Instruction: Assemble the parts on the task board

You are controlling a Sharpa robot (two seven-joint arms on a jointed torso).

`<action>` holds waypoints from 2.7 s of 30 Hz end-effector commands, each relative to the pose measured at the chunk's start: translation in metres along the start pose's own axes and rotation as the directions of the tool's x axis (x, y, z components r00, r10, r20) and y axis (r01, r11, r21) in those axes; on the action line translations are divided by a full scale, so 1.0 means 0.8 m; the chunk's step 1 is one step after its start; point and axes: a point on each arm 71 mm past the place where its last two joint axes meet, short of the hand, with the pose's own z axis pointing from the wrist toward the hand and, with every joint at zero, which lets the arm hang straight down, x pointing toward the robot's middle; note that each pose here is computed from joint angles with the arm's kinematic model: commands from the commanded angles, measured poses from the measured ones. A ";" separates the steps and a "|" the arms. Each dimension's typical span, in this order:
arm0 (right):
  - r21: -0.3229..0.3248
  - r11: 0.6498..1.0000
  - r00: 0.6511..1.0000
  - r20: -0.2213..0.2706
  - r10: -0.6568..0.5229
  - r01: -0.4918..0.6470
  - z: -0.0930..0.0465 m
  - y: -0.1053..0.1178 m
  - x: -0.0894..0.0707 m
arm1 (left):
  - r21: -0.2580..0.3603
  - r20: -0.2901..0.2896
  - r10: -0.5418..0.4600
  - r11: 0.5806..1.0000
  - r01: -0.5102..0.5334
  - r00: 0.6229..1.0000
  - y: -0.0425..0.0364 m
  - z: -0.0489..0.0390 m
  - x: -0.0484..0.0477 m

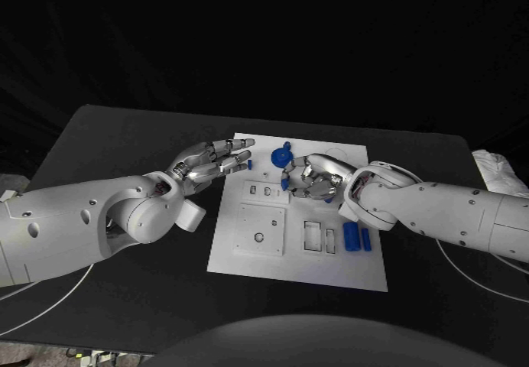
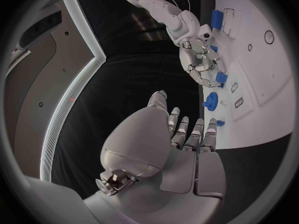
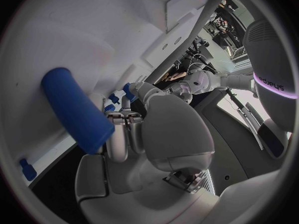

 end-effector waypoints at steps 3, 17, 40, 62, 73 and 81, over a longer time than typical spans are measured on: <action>0.003 1.000 0.998 -0.066 -0.010 0.010 -0.003 -0.005 0.014 | 0.007 -0.020 -0.004 1.000 0.004 1.000 -0.0007 0.001 0.003; -0.007 1.000 0.997 -0.082 -0.016 0.015 -0.002 -0.005 0.016 | 0.004 -0.019 -0.005 1.000 0.005 1.000 0.0006 0.000 0.003; -0.071 0.997 0.999 0.027 -0.018 0.020 -0.004 0.003 0.005 | 0.003 -0.015 -0.004 1.000 0.004 1.000 0.0012 -0.001 0.001; -0.120 0.991 0.993 0.092 0.075 -0.063 -0.014 0.016 -0.018 | 0.002 -0.012 -0.004 1.000 0.004 1.000 0.0013 -0.002 -0.001; -0.173 0.979 0.980 0.150 0.133 -0.107 -0.030 0.034 -0.054 | 0.003 -0.010 -0.003 1.000 0.003 1.000 0.0013 -0.003 -0.001; -0.162 0.957 0.954 0.142 0.264 -0.241 -0.053 0.043 -0.087 | 0.012 -0.004 0.005 1.000 -0.005 1.000 0.0005 -0.002 -0.001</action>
